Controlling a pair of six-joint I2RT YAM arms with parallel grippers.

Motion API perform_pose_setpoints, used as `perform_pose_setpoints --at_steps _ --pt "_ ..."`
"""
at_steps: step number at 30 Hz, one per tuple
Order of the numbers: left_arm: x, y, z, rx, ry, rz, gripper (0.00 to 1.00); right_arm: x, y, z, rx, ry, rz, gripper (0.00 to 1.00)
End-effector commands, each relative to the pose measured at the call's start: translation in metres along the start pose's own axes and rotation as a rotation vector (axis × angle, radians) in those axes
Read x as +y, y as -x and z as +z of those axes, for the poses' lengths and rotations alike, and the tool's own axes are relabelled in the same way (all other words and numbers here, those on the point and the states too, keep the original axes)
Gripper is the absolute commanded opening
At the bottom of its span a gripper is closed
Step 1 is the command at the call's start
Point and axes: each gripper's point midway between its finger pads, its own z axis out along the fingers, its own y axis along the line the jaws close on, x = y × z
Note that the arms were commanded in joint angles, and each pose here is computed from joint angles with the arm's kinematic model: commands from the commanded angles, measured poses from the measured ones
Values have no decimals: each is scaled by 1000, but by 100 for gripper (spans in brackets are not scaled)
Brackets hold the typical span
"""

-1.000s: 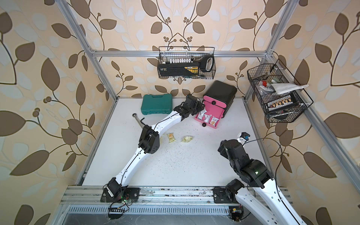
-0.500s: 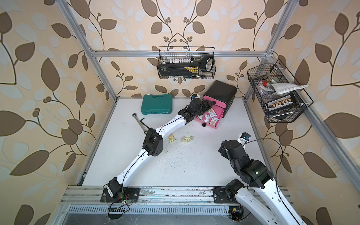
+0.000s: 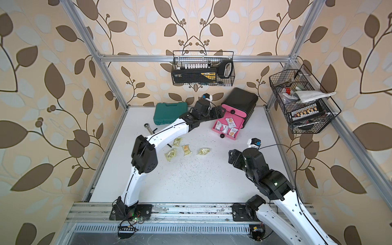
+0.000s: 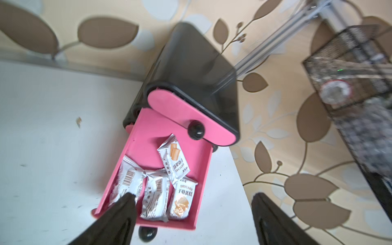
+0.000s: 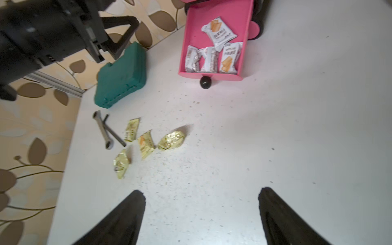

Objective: Place the cookies into the drawer by color
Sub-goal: Place the cookie in the drawer, then close the drawer in the storage box.

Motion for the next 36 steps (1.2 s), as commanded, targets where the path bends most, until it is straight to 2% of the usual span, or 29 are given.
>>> perform_pose_setpoints --at_steps 1,6,8,13,15,19,21,22,24,27,36 --pt "-13 15 -60 38 -11 254 91 33 6 20 14 200 82 87" --pt "22 -6 -108 129 81 358 92 16 30 75 48 371 441 86" --pt "29 -18 -125 152 63 395 94 2 35 97 44 388 506 81" --pt "47 -55 -148 237 46 491 98 -19 31 148 -23 396 576 76" --pt "57 -65 -150 249 56 506 98 -24 28 163 -93 398 596 74" --pt "66 -81 -153 245 34 518 98 -15 22 186 -229 420 530 72" --pt "66 -86 -154 240 12 526 98 -18 22 196 -304 447 559 69" --pt "65 -87 -156 234 3 532 98 -27 16 209 -287 422 619 68" --pt "64 -88 -160 228 -7 544 98 -31 12 222 -289 390 604 66" --pt "55 -79 -173 183 -23 554 98 -34 13 227 -323 356 582 67" --pt "54 -75 -187 142 0 579 98 -42 9 250 -310 328 671 66"
